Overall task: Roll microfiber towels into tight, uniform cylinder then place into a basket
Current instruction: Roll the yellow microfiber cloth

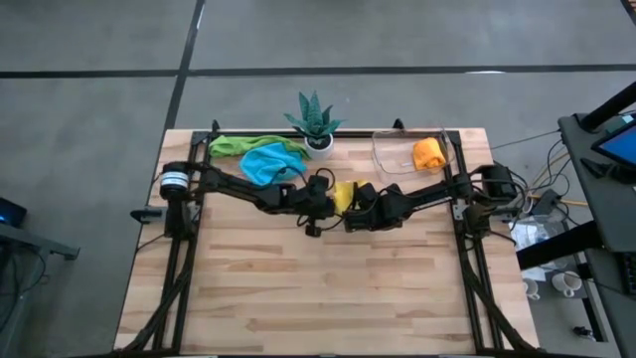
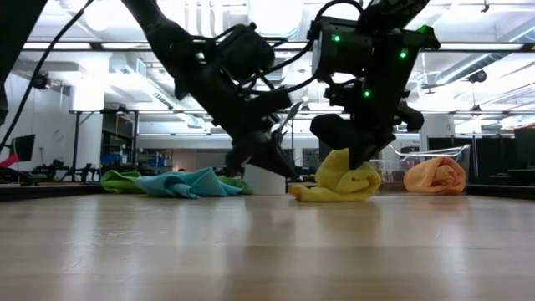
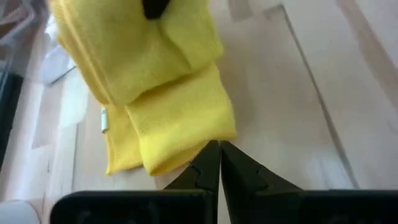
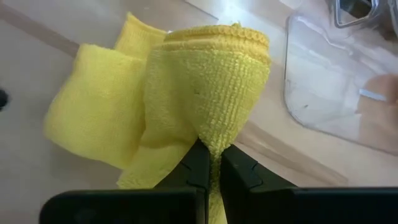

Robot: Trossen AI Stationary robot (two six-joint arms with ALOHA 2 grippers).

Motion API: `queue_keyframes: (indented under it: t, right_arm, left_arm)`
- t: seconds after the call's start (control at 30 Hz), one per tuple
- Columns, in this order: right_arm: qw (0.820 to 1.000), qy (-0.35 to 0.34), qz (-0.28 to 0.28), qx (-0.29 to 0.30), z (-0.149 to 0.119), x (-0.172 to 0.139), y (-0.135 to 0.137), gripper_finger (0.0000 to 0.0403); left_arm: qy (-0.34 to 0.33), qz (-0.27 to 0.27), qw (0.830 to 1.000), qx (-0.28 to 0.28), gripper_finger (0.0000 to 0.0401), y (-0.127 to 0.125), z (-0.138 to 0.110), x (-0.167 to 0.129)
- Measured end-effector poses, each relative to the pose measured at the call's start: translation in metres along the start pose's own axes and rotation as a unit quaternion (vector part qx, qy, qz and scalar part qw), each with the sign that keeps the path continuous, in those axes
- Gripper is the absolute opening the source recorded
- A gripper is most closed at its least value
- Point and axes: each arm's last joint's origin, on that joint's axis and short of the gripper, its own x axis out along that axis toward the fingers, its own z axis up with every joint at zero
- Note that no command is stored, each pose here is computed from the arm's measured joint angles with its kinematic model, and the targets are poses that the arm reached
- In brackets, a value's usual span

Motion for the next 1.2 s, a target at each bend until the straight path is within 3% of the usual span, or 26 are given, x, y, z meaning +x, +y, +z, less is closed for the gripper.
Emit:
queue_keyframes:
  t: [0.13, 0.33, 0.5, 0.7, 1.2]
  right_arm:
    - [1.0, 0.0, 0.001, 0.003, 0.0, 0.0, 0.0, 0.0013]
    - [1.0, -0.001, 0.005, 0.01, 0.0, 0.0, 0.001, 0.0013]
    - [1.0, -0.001, 0.012, 0.012, 0.001, 0.0, 0.002, 0.0013]
    - [1.0, -0.002, 0.014, 0.011, 0.001, -0.001, 0.003, 0.0013]
    - [1.0, 0.004, 0.022, 0.014, 0.001, -0.001, 0.004, 0.0013]
  left_arm:
    - [-0.008, 0.006, 1.0, -0.001, 0.0, -0.002, -0.006, 0.002]
    - [-0.133, 0.062, 0.989, -0.01, 0.0, 0.007, 0.006, 0.007]
    - [-0.121, 0.062, 0.991, -0.022, 0.0, 0.011, -0.016, 0.037]
    - [-0.144, 0.075, 0.986, -0.029, 0.0, 0.014, -0.02, 0.059]
    - [-0.12, 0.081, 0.988, -0.045, 0.0, 0.019, -0.023, 0.062]
